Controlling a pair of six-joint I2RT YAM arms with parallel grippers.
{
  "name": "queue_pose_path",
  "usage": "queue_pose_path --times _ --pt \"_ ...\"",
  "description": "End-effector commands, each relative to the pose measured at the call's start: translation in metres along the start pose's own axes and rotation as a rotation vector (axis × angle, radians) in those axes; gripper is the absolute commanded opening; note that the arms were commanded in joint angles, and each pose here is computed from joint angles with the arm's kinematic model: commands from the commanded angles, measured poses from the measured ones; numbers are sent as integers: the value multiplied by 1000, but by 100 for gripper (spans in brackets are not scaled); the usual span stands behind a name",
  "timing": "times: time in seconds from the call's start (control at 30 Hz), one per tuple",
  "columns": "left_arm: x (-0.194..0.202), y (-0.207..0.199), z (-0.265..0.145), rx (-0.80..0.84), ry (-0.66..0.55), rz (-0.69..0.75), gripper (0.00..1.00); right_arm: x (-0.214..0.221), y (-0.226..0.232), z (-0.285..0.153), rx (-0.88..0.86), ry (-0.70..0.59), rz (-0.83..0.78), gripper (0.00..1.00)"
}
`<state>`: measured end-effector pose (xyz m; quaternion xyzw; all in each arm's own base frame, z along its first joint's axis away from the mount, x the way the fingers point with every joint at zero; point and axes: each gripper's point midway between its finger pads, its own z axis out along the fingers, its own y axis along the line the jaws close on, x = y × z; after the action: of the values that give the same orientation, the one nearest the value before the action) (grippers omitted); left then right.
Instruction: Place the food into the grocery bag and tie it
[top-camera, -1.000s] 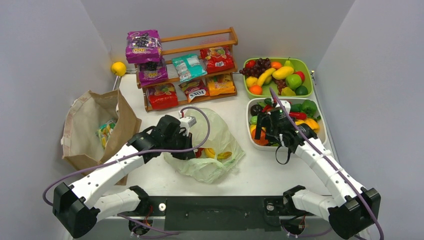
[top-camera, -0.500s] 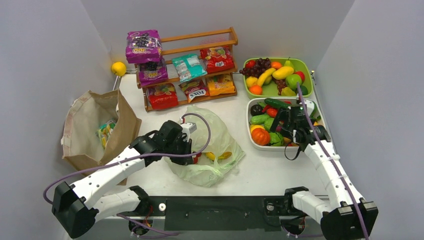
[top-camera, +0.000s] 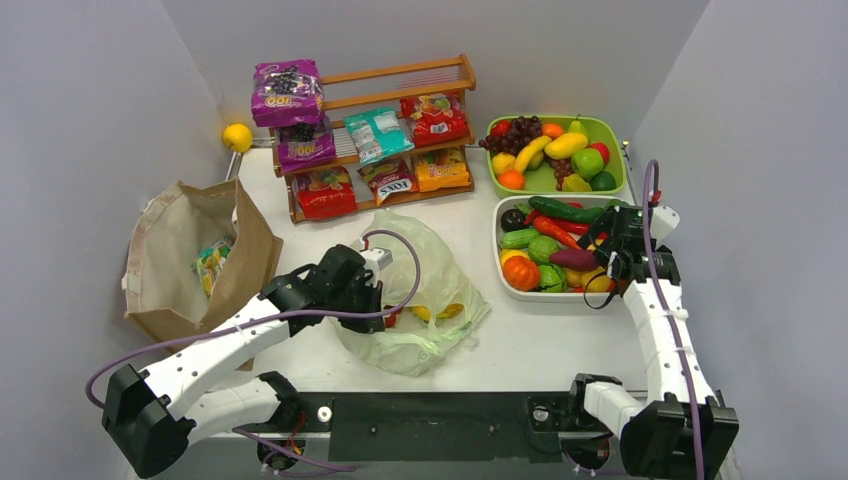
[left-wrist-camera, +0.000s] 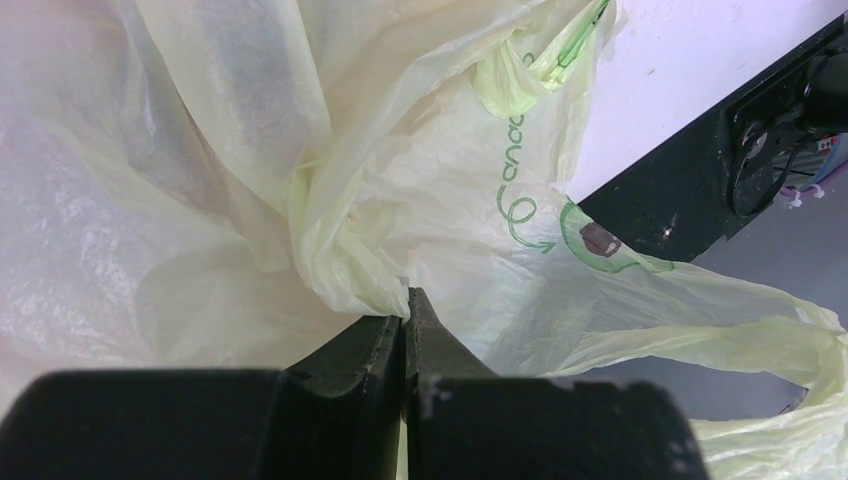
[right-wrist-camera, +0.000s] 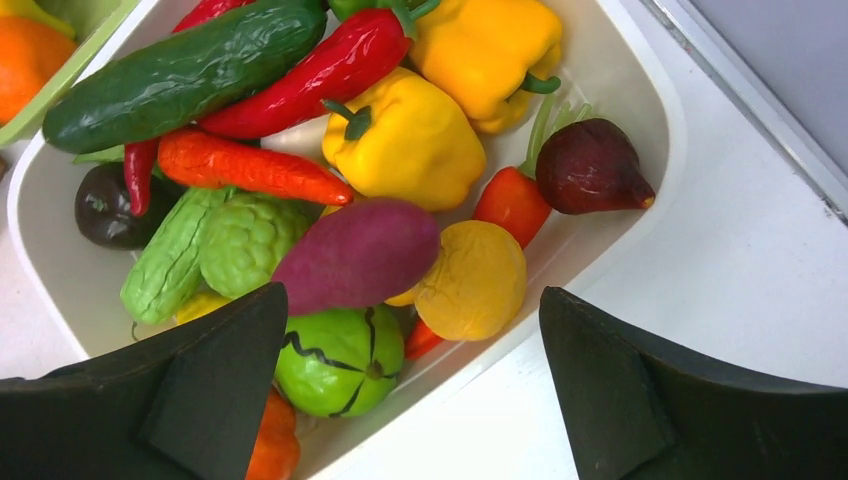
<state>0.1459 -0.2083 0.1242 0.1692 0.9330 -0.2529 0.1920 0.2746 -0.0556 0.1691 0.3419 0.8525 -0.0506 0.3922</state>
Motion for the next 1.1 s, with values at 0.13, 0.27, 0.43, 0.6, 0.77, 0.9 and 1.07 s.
queue_pose_path --times 0.13,0.27,0.43,0.6,0.77,0.9,1.07 --pt "-7 -2 -2 -1 -39 22 0 -9 9 26 -14 0 84 84" --pt "-8 -2 -3 -5 -45 23 0 -1 13 35 -26 28 100 76" --pt "-9 -2 -4 -8 -52 24 0 10 17 46 -44 64 112 71" --pt "-10 -1 -3 -13 -54 22 0 14 17 51 -41 70 118 69" --pt "-10 0 -3 -15 -56 21 0 20 16 60 -29 84 105 62" --pt "-9 0 -3 -17 -52 21 0 23 15 66 -22 88 104 55" --pt "-10 1 -2 -20 -53 21 0 27 14 67 -22 94 100 39"
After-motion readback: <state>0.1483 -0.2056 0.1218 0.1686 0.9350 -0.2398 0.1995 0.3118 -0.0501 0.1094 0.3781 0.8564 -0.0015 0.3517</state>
